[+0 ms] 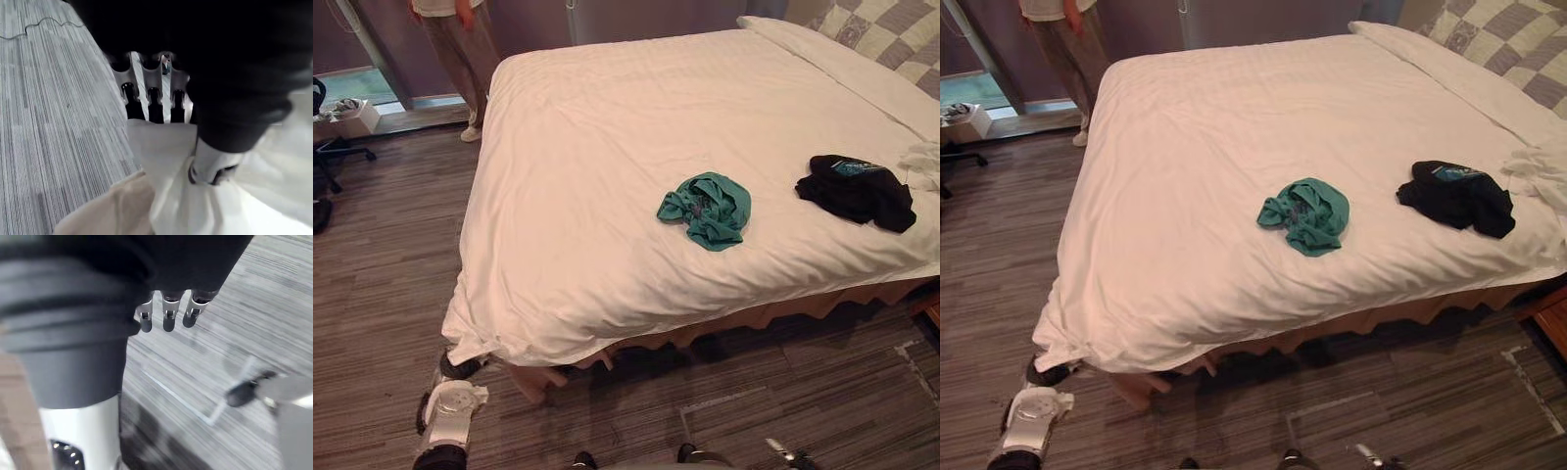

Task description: Tidy the bed and pick cloth on bed and put in laundry

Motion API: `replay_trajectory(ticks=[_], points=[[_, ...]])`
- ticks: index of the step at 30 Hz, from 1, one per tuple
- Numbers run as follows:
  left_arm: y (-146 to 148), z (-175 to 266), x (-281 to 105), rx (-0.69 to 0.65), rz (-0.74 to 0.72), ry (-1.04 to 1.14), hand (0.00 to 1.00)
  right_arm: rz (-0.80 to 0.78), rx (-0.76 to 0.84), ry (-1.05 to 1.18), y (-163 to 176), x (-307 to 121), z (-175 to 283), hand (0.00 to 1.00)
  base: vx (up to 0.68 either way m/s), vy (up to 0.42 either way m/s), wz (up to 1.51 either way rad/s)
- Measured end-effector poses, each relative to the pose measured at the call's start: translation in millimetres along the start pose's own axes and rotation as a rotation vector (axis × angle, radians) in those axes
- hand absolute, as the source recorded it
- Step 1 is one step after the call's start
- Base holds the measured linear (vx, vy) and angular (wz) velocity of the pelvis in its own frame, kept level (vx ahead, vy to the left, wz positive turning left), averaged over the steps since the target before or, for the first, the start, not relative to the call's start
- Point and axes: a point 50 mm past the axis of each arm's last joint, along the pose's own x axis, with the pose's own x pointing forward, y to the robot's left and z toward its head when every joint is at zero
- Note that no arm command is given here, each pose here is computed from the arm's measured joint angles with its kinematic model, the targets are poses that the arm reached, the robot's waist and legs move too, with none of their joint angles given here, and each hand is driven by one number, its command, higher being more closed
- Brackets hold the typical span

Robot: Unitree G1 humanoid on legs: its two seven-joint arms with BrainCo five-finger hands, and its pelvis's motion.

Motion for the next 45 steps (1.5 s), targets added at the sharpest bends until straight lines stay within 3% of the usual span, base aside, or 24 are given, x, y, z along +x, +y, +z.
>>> replay_trajectory(ticks=[1,2,7,13,17,21,27,33,35,39,42,45], points=[[-0.3,-0.5,-0.3,0.003,0.004,0.001,0.0,0.03,-0.02,-0.054,5.8,3.7,14.1,0.0,-0.02,-0.017,0.07],[0.3,-2.6,-1.1,0.006,0.014,0.007,0.0,0.114,-0.059,-0.167,20.9,10.4,44.3,1.0,0.01,-0.02,0.06],[-9.2,-38.2,-11.4,0.063,-0.03,0.153,0.0,0.533,-0.186,-0.494,111.6,6.9,135.1,1.0,0.05,-0.009,0.02],[-16.7,-90.5,-41.7,0.105,-0.076,0.348,0.0,0.922,-0.293,-0.7,176.4,-21.6,196.1,1.0,0.02,-0.016,0.17],[-16.2,-101.0,-48.9,0.12,-0.069,0.386,0.0,1.168,-0.33,-0.762,212.7,-49.7,208.8,1.0,-0.03,-0.003,0.22],[-7.4,-96.4,-42.5,0.115,0.035,0.379,0.0,1.402,-0.338,-0.795,249.8,-88.7,207.0,1.0,-0.08,0.006,0.36],[39.3,-67.0,-9.4,0.04,0.194,0.304,0.0,1.542,-0.378,-0.809,288.1,-126.6,215.9,1.0,-0.16,-0.003,0.48],[43.0,-48.6,0.6,-0.08,0.196,0.249,0.0,1.57,-0.406,-0.874,307.1,-148.8,234.8,1.0,-0.14,0.014,0.19],[33.8,-40.9,3.3,-0.118,0.165,0.233,0.0,1.579,-0.407,-0.88,311.4,-154.3,237.2,1.0,-0.08,0.002,0.14],[-11.1,-14.1,4.2,-0.216,0.016,0.157,0.0,1.569,-0.435,-0.833,327.1,-161.8,229.2,1.0,-0.04,-0.005,0.14],[-48.7,12.8,0.9,-0.328,-0.141,0.084,0.0,1.503,-0.449,-0.811,332.1,-161.2,227.6,1.0,-0.03,-0.028,0.27],[-79.4,33.1,-8.1,-0.35,-0.274,0.026,0.0,1.427,-0.476,-0.801,334.4,-153.8,231.9,1.0,-0.03,-0.041,0.24]])
